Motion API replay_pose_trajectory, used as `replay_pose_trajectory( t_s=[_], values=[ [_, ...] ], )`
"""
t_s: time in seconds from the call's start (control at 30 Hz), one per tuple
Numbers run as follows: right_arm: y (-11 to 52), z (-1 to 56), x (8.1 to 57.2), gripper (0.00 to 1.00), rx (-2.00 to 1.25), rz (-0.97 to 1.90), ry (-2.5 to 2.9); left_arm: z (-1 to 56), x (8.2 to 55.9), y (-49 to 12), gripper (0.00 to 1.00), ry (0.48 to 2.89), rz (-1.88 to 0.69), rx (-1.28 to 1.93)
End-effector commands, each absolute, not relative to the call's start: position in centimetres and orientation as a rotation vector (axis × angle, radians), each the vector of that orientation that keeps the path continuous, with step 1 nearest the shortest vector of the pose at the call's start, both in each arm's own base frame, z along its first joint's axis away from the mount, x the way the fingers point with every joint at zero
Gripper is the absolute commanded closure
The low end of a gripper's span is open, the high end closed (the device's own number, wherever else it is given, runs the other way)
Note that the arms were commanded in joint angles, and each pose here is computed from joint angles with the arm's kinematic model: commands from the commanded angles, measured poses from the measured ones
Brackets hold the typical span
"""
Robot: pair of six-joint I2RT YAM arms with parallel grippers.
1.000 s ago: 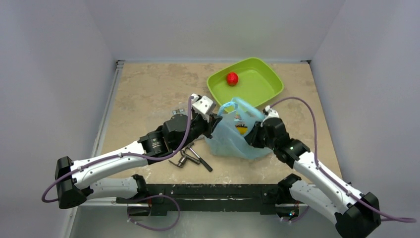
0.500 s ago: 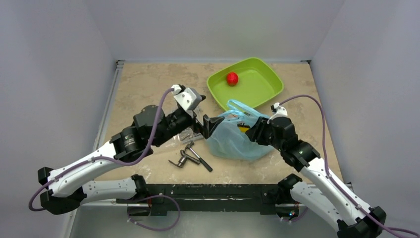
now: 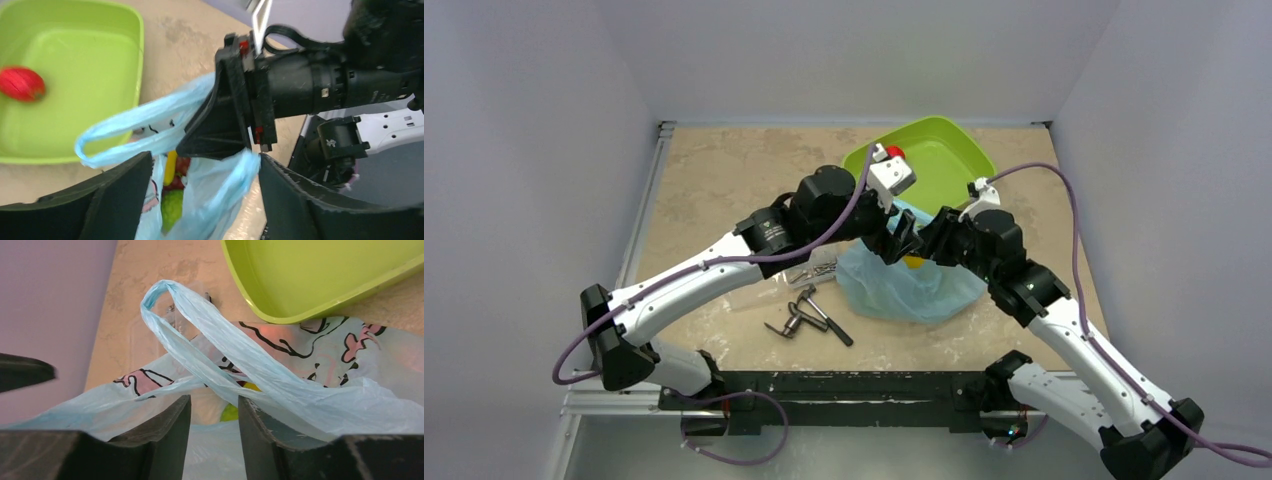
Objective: Take the fake fruits out of the plastic bag
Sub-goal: Adjust the plastic bag at the center of the board.
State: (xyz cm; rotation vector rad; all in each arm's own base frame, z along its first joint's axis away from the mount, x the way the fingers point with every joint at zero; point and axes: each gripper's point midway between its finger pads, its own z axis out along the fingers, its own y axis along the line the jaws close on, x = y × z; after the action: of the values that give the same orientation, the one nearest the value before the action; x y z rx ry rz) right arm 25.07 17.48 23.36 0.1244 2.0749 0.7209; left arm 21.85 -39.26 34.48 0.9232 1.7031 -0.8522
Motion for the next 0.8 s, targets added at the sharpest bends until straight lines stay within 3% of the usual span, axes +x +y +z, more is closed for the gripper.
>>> replay_pose_trajectory(
  t_s=[0.0,0.17,0.4,0.57,0.77],
  values=[
    [19.5,24.6,25.7,0.64,0.233,0.92,1.98,34.0,21.0,-38.5,0.3,1.75,-1.074,0.79],
    [19.1,23.6,25.1,0.68,0.245,0.913,1.991,30.6,18.0,-36.7,0.57,1.848,-1.124,0.867],
    [19.4,20.7,21.3,0.66,0.135,0.964,2.067,29.2,15.0,-34.4,0.81,1.901,-1.177,0.927],
    [21.3,19.5,19.3,0.52,0.015,1.088,2.103,30.7,14.3,-34.8,0.84,1.853,-1.244,0.933],
    [21.1,19.3,22.6,0.51,0.161,0.983,2.103,31.0,14.2,-35.5,0.95,1.875,-1.276,0.933]
  ],
)
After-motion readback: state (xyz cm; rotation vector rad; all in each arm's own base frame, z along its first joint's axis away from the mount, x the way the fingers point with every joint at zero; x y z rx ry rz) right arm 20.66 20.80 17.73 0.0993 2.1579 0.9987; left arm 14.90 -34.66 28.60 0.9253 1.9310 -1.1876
